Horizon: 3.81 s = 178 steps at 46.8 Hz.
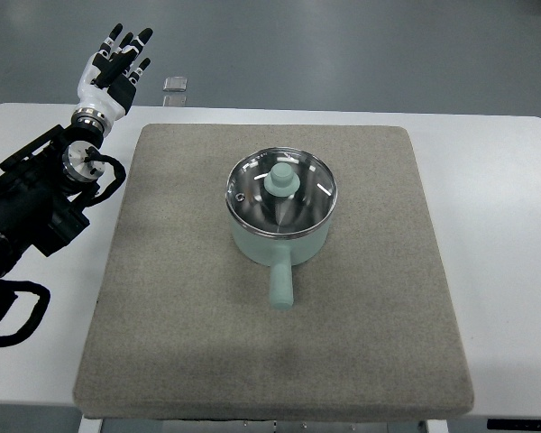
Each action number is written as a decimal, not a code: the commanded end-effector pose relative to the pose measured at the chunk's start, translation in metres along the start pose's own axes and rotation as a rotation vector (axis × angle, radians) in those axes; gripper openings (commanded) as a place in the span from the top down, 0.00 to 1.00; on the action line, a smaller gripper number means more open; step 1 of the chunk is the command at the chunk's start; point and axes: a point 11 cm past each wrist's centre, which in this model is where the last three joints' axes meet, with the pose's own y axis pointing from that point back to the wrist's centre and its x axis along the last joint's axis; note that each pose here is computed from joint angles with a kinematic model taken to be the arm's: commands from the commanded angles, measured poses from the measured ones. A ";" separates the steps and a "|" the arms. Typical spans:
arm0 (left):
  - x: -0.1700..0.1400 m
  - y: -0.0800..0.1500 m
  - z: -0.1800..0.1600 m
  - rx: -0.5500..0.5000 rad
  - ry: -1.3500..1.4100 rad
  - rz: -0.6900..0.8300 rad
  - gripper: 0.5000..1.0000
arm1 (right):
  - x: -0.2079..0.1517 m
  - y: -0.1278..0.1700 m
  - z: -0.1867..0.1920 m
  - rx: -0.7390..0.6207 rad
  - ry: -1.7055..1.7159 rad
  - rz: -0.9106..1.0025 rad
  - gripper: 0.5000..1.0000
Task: Place lid left of pot with left hand
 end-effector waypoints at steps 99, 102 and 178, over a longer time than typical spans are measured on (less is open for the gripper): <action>-0.038 -0.006 -0.001 0.083 -0.304 -0.168 0.01 | 0.000 0.000 0.000 0.000 0.000 0.000 0.16; -0.042 -0.009 0.007 0.081 -0.354 -0.190 0.01 | 0.000 0.000 0.000 0.000 0.000 0.000 0.15; -0.249 0.081 0.034 0.007 -1.806 -1.522 0.01 | 0.000 0.000 0.000 0.001 0.000 0.000 0.15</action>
